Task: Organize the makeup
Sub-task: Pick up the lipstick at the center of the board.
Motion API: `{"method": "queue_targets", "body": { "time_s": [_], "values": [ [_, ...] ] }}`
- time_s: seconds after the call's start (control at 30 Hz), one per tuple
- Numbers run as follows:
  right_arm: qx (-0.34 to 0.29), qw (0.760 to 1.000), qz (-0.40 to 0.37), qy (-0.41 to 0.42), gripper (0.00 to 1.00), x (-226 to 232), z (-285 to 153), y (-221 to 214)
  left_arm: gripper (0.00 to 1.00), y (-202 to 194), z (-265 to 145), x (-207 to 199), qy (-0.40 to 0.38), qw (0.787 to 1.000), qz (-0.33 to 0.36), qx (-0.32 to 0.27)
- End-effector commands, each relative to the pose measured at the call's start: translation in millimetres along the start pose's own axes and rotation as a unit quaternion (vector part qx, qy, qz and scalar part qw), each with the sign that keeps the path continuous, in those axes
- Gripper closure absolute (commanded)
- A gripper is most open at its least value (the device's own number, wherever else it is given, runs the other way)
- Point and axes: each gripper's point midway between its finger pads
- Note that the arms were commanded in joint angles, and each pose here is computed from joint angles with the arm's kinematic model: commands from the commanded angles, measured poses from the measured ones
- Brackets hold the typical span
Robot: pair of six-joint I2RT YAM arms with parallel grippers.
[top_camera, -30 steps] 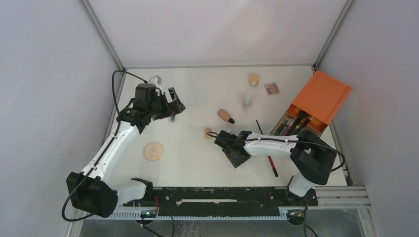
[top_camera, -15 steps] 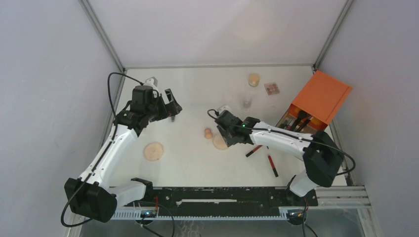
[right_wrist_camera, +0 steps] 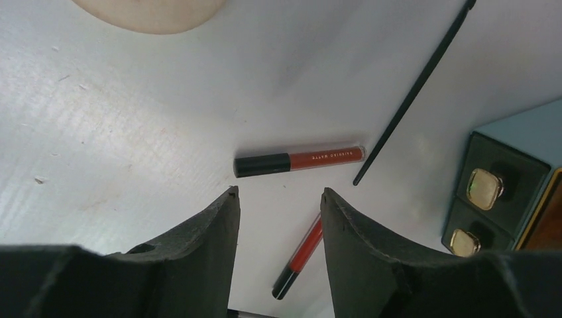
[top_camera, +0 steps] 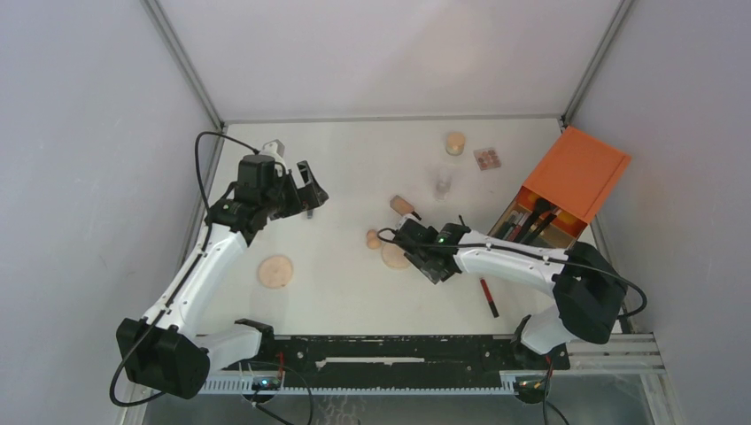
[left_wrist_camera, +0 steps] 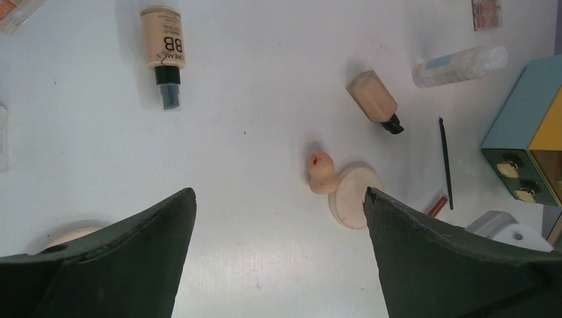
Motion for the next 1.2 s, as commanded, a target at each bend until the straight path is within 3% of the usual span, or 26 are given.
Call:
{"method": "queue_targets", "body": {
  "time_s": [0.0, 0.33, 0.6, 0.9, 1.17],
  "values": [
    [0.017, 0.998, -0.058, -0.005, 0.44, -1.1, 5.7, -3.2, 0.00, 3.5, -1.1, -3.9, -0.015, 1.000, -0.004, -0.011],
    [0.067, 0.992, -0.105, 0.032, 0.45, 18.5, 15.3, -17.3, 0.00, -0.4, -1.4, -1.6, -0.013, 1.000, -0.002, -0.008],
    [0.115, 0.984, -0.136, 0.011, 0.45, 13.6, 28.3, -30.8, 0.00, 1.7, -1.2, -4.6, -0.018, 1.000, -0.002, -0.007],
    [0.099, 0.985, -0.141, -0.023, 0.46, 0.4, 45.2, -24.1, 0.00, 2.2, 1.0, -6.9, -0.022, 1.000, -0.002, -0.004],
    [0.091, 0.988, -0.124, -0.005, 0.46, -11.8, 58.4, -15.3, 0.00, 3.5, 2.4, -10.6, -0.030, 1.000, -0.006, -0.003]
  ]
}}
Point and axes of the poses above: each gripper's point midway between its finger pads, its own z axis out along the fingers, its own x axis along the line the jaws close on, y = z × x, and after that the axes turned 3 degrees about -z, right-handed
